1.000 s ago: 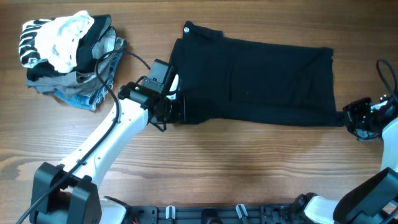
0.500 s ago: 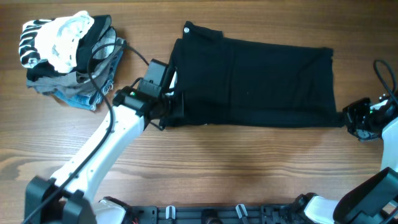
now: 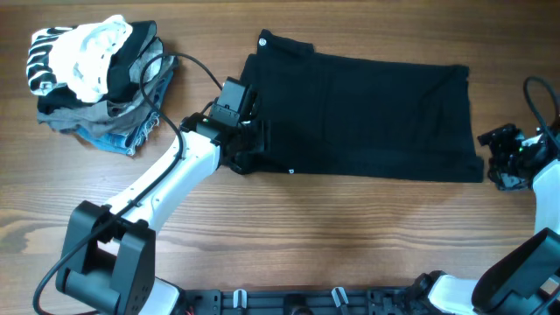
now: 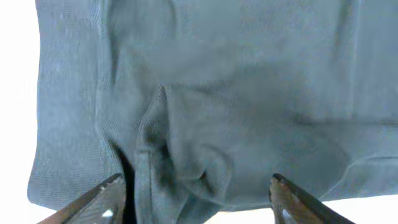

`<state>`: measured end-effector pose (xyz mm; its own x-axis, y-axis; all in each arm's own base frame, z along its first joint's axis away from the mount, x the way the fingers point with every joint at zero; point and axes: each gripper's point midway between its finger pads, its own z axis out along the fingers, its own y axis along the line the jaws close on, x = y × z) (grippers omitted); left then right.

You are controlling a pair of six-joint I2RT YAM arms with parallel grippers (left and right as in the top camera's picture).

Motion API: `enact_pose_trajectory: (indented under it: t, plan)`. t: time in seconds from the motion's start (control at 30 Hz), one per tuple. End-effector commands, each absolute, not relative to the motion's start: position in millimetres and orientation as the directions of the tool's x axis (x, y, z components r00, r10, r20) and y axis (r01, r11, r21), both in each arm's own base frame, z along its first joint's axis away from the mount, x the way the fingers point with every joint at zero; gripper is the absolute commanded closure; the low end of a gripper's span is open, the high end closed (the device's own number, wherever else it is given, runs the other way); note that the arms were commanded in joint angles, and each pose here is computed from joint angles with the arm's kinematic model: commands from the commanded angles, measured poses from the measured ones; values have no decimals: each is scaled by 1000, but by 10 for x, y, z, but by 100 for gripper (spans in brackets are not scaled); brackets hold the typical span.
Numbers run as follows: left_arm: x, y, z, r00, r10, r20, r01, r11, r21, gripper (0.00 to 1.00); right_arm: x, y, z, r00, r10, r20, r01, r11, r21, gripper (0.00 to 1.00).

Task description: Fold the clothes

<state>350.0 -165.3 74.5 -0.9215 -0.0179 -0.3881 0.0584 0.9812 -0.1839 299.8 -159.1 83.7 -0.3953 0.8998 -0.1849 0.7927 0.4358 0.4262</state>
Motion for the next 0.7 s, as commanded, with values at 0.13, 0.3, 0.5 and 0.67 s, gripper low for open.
enact_pose_trajectory:
  t: [0.13,0.3,0.5,0.67]
  plan:
    - [3191,-2072,827,-949,104,-296,222,891,-397,36,3167,-916,943,-699,692,-179,493,648,581,35]
    - [3766,-2074,1801,-816,131,-563,373,864,-338,22,3712,-824,1612,-723,568,-393,299,770,563,32]
    - [4829,-1620,1757,-744,34,-668,277,924,-262,12,4053,-788,1984,-695,529,-487,271,820,504,27]
    - [5588,-1772,895,-655,12,-755,308,917,-253,6,3875,-703,1838,-742,542,-395,317,802,505,25]
